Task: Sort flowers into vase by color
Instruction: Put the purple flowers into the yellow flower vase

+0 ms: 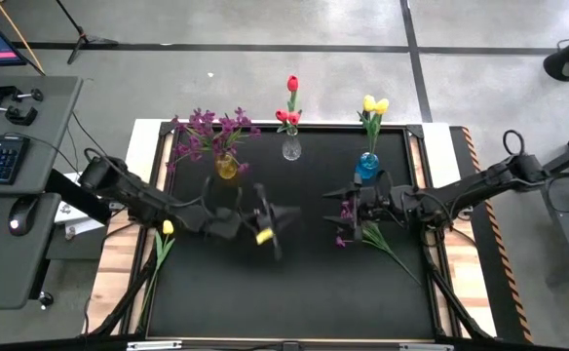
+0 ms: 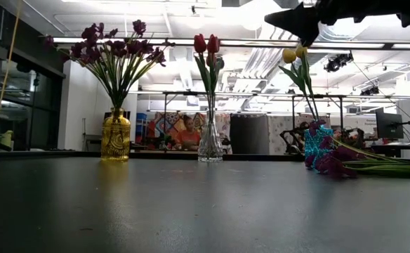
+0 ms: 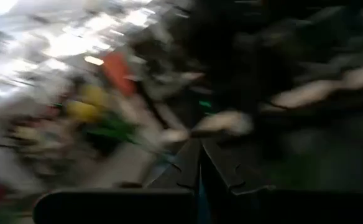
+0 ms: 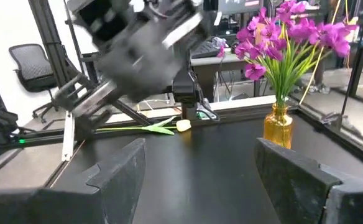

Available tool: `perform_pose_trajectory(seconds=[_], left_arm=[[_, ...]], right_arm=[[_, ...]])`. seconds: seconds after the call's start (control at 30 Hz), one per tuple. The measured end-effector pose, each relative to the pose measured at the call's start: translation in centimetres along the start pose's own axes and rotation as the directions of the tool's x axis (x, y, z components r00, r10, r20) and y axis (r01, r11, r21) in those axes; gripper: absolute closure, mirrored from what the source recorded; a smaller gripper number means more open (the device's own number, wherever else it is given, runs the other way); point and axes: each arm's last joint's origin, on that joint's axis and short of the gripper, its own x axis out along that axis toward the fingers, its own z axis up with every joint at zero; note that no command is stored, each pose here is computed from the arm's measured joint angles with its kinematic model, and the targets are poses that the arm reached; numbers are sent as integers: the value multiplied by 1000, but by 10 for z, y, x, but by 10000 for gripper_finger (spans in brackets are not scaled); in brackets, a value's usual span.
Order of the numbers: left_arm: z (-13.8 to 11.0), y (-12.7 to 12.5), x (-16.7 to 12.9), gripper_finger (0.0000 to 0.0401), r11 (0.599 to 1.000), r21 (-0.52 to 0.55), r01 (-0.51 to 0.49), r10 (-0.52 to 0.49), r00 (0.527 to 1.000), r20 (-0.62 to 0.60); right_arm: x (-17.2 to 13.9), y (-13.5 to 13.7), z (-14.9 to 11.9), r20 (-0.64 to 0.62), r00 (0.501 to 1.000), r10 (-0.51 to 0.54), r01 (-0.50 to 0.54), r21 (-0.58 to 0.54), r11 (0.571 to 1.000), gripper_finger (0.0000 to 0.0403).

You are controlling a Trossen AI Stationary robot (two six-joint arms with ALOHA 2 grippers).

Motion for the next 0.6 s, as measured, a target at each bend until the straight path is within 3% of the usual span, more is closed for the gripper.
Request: perform_pose_trajectory(seconds=[0.1, 0.27, 0.4, 0.6], left_arm=[[-4, -21, -12, 401, 978, -85, 191, -194, 980, -35], [-12, -51, -32, 401, 865, -208, 457, -478, 876, -62], [-32, -73, -56, 401, 796, -269, 541, -582, 808, -97], [-70, -91, -97, 401, 657, -493, 570, -685, 725, -74]], right_arm=[[-3, -1, 0, -23, 1000, 0, 1, 33, 999, 116], [-2, -1, -9, -100, 995, 16, -6, 95, 995, 116], [-1, 0, -16, -160, 986, 47, -20, 162, 987, 116], [0, 8, -22, -202, 973, 112, -65, 227, 972, 116]])
